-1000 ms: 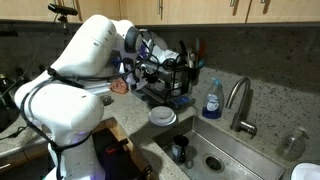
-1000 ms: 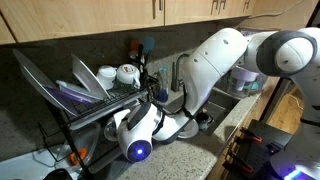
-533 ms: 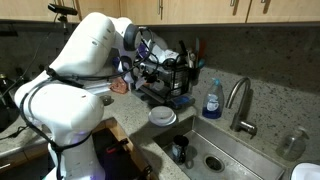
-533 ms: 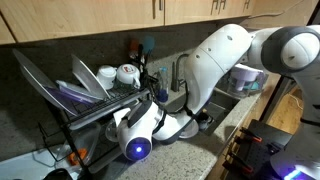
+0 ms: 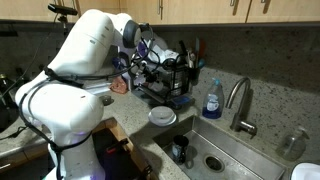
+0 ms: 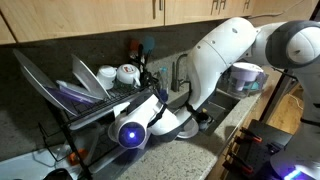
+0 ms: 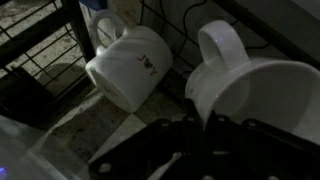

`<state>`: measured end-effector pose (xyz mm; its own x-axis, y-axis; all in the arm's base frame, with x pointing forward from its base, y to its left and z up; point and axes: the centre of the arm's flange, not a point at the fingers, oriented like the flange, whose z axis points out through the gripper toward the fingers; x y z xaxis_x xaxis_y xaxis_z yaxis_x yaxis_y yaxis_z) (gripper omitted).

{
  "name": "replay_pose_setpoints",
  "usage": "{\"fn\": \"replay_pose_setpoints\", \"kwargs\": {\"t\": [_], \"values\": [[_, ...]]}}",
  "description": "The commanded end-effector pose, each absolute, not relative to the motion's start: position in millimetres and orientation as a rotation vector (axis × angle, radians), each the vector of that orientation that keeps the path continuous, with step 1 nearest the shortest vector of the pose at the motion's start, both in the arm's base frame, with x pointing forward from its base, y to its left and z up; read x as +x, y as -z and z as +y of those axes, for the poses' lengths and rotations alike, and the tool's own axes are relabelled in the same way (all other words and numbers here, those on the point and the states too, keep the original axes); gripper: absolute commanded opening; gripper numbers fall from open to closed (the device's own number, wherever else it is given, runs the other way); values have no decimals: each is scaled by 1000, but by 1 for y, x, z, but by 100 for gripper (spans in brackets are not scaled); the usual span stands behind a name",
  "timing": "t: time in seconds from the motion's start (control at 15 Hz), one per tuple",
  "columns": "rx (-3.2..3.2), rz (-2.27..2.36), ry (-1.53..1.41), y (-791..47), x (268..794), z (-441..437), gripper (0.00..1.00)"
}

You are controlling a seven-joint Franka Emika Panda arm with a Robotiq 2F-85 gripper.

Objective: Put the white cup upright on the bottom rack, then remove the lid from the bottom rack

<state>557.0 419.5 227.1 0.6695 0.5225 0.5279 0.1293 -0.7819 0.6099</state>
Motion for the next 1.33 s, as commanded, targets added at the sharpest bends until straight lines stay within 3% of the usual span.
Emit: {"fn": "replay_pose_setpoints", "kwargs": {"t": [0.0, 1.27], "values": [[2416, 512, -866, -232, 553, 406, 3], [2596, 315, -763, -240, 579, 390, 3]]}}
